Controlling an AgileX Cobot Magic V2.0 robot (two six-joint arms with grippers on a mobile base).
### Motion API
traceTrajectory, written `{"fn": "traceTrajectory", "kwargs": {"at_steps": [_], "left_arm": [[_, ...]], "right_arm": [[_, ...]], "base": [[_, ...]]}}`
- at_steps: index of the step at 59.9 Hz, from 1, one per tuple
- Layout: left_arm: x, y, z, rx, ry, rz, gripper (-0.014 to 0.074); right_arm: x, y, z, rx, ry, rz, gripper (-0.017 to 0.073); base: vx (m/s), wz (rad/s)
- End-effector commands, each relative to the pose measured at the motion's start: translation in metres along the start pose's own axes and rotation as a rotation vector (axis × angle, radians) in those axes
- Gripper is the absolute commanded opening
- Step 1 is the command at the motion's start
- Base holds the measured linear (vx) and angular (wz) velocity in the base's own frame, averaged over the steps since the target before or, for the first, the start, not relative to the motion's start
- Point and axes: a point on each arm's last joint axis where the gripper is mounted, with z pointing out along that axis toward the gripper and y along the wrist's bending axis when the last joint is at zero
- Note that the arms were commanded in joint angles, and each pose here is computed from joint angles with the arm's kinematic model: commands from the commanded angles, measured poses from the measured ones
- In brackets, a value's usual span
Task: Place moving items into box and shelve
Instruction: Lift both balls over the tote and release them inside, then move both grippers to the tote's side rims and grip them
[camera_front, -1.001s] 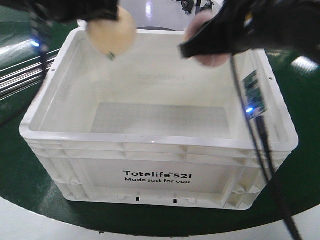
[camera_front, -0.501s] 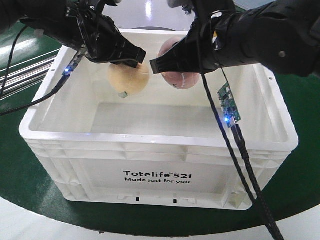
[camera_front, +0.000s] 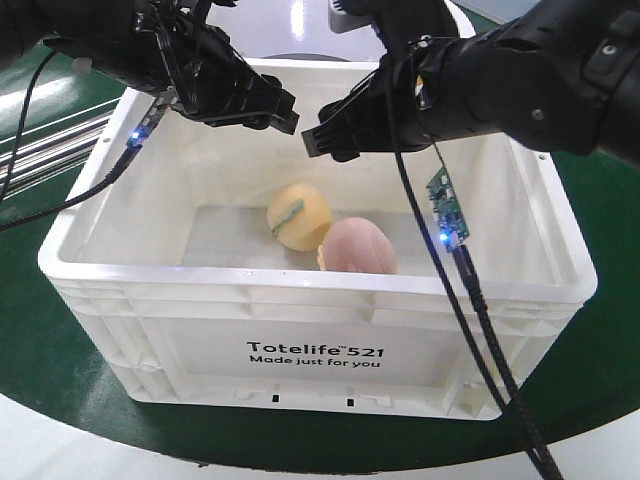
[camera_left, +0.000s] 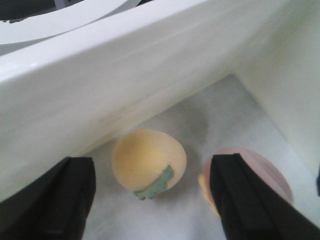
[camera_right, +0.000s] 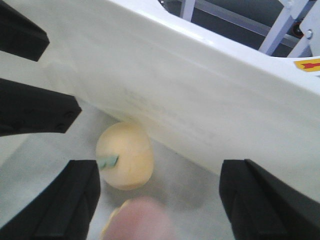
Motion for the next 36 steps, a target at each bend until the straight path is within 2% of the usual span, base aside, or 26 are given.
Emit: {"fn": "traceTrajectory", "kwargs": {"at_steps": [1, 10, 14, 20, 22, 28, 31, 34, 36], "left_arm": [[-0.015, -0.010, -0.027, 0.019, -0.131, 0.004, 0.0590], [-0.016, -0.011, -0.037, 0.010, -0.160, 0.018, 0.0586], [-0.017, -0.010, -0.046, -0.025, -0.183, 0.048, 0.0586], [-0.018, -0.007, -0.065, -0.108, -0.216, 0.087, 0.0586], [-0.018, -0.006, -0.073, -0.132, -0.237, 0.073, 0.0586], [-0.020, 0.001, -0.098, -0.173, -0.317, -0.038, 0.0586], [-0.020, 0.007, -0.109, -0.207, -0.349, -0.053, 0.0586], [-0.019, 0.011, -0.119, -0.244, -0.370, -0.049, 0.0586], [-0.018, 0.014, -0.125, -0.266, -0.374, -0.045, 0.0586]], "right_arm": [[-0.022, -0.014, -0.041, 0.019, -0.149, 0.017, 0.0564], [-0.030, -0.042, -0.082, 0.082, -0.230, 0.074, 0.0564], [-0.027, -0.059, -0.099, 0.129, -0.250, 0.099, 0.0564], [-0.019, -0.083, -0.112, 0.215, -0.198, 0.092, 0.0564], [-0.016, -0.090, -0.114, 0.234, -0.178, 0.088, 0.0564], [-0.011, -0.102, -0.113, 0.225, -0.141, 0.074, 0.0564], [-0.006, -0.105, -0.107, 0.210, -0.129, 0.046, 0.0564], [0.002, -0.108, -0.098, 0.193, -0.111, 0.056, 0.0564], [0.011, -0.112, -0.089, 0.187, -0.086, 0.081, 0.0564]], "base": [[0.00, 0.00], [0.00, 0.00], [0.00, 0.00], [0.00, 0.00], [0.00, 0.00], [0.00, 0.00], [0.00, 0.00], [0.00, 0.00], [0.00, 0.00]]}}
